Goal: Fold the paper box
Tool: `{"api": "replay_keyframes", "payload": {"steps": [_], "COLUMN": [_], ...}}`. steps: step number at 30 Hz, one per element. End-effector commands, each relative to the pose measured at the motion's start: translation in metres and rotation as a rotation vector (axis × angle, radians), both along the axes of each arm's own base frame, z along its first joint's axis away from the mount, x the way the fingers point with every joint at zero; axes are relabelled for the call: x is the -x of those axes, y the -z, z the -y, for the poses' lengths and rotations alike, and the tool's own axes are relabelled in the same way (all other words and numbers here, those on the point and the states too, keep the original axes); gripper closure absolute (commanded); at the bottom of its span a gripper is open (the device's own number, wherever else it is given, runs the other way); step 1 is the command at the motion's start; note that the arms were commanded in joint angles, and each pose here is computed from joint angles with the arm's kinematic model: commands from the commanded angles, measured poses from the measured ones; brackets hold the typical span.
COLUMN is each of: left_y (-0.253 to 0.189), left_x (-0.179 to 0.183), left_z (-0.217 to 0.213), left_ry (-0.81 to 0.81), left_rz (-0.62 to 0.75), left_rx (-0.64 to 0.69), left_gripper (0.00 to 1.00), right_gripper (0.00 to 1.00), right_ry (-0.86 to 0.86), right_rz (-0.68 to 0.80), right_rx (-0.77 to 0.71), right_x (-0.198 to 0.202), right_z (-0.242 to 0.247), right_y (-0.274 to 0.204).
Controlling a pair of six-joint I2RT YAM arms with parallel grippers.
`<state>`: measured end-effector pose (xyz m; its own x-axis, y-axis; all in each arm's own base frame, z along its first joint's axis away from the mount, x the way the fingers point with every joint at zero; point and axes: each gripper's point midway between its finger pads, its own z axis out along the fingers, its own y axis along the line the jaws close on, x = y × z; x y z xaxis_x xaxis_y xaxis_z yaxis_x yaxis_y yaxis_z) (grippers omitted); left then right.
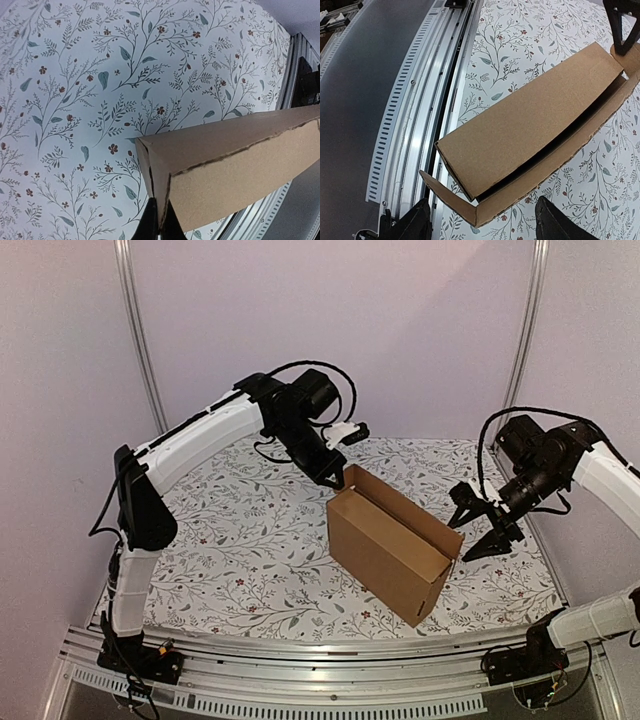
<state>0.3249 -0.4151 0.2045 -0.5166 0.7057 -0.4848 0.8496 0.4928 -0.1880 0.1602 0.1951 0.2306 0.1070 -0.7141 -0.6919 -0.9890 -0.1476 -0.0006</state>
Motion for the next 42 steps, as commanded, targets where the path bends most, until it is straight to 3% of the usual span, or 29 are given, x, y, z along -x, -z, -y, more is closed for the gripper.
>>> {"api": "replay_keyframes", "payload": {"steps": [1,14,18,22,30,42], "left_y": [-0.030,-0.009,-0.007,-0.010,-0.007,-0.005], "left_x": [0.009,0.020,0.019,0.019,0.021,0.023], "left_z": [0.004,0.000,-0.001,0.000,-0.001,0.000], "left_ry": [-0.021,-0.024,-0.022,-0.018,-0.013,-0.002], "left_rz": [0.000,-0.046,-0.042,-0.033,-0.049,-0.057], "left_rx": [0.066,0.015,0.010,0.016,0.010,0.014], "left_gripper": [1.00,1.00,1.00,1.00,1.00,1.00], "right_gripper": [0.32,0.41,0.33,0.32,0.40,0.50], "right_ry": [0.046,0.105,0.029,0.006,0.189,0.298], "right_rz": [-0.327,-0.364,-0.370,-0.324,-0.315,-0.360], "right_rx": [0.079,0.075,0.076,0.094,0.080,0.030], "right_x": [0.060,0.051,0.068,0.067,0.028,0.014], "right_z": [0.018,0.012,0.018,0.022,0.008,-0.002], "right_y": [-0.002,0.007,0.004,0.005,0.022,0.020]}}
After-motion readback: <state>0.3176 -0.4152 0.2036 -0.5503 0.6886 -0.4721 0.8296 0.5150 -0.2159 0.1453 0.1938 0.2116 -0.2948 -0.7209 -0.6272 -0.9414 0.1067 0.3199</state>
